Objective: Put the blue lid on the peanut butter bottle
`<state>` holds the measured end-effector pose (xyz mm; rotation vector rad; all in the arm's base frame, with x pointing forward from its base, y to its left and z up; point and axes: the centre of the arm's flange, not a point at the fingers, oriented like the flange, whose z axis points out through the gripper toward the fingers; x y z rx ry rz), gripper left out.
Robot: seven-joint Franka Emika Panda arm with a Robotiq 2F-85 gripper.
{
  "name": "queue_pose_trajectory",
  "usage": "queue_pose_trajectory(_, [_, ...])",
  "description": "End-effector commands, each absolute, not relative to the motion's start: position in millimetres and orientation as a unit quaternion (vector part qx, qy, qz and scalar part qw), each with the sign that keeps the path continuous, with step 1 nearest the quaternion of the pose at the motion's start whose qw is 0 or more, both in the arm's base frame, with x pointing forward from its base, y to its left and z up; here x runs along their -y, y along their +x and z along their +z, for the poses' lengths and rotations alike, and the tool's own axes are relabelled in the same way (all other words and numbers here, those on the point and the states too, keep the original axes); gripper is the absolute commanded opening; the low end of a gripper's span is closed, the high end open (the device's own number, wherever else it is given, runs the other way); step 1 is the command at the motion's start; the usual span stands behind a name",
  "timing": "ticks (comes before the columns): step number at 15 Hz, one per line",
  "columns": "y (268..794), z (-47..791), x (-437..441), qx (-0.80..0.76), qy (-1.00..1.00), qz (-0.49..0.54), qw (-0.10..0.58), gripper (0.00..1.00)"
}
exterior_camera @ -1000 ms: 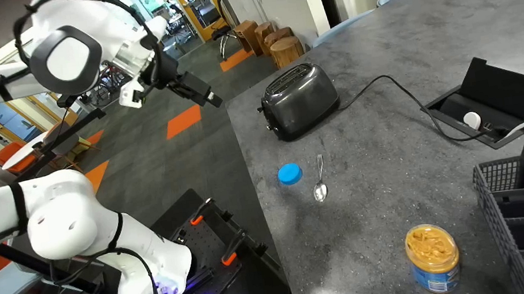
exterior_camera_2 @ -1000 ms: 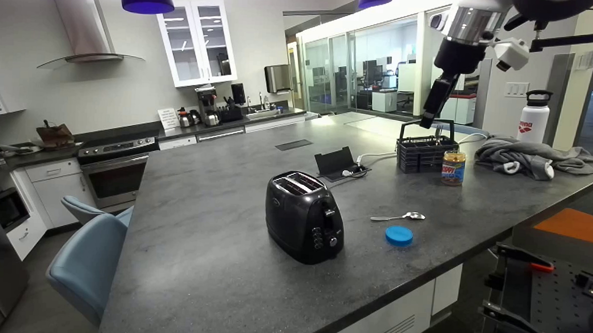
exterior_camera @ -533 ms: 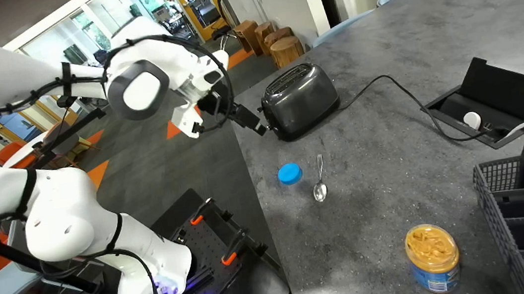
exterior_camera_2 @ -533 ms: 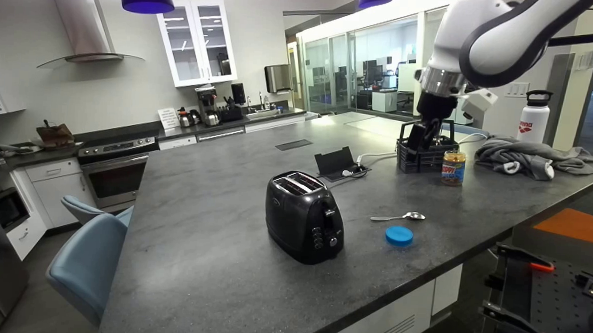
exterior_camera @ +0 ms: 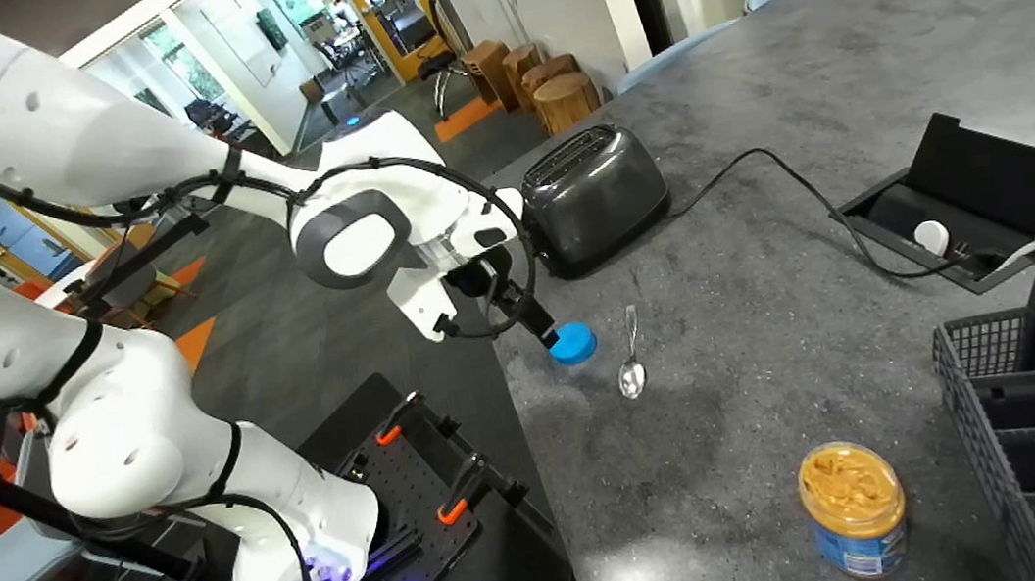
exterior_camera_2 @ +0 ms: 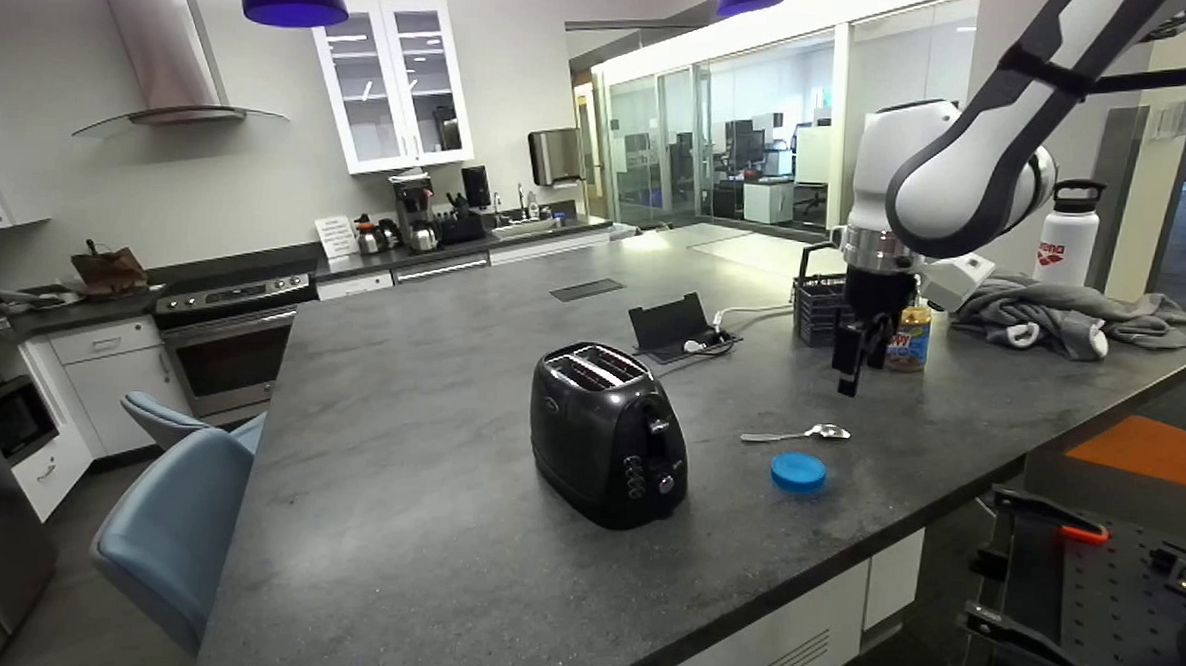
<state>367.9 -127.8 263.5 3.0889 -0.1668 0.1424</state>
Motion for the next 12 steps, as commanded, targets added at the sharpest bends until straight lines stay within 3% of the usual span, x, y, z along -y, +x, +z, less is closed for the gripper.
queue_pose_trajectory(1, [368, 263, 128, 0.054, 0.997, 0.046, 0.023, 1.0])
queue_pose_trajectory(12, [394, 224, 93, 0.073, 0.996, 0.057, 0.013, 1.0])
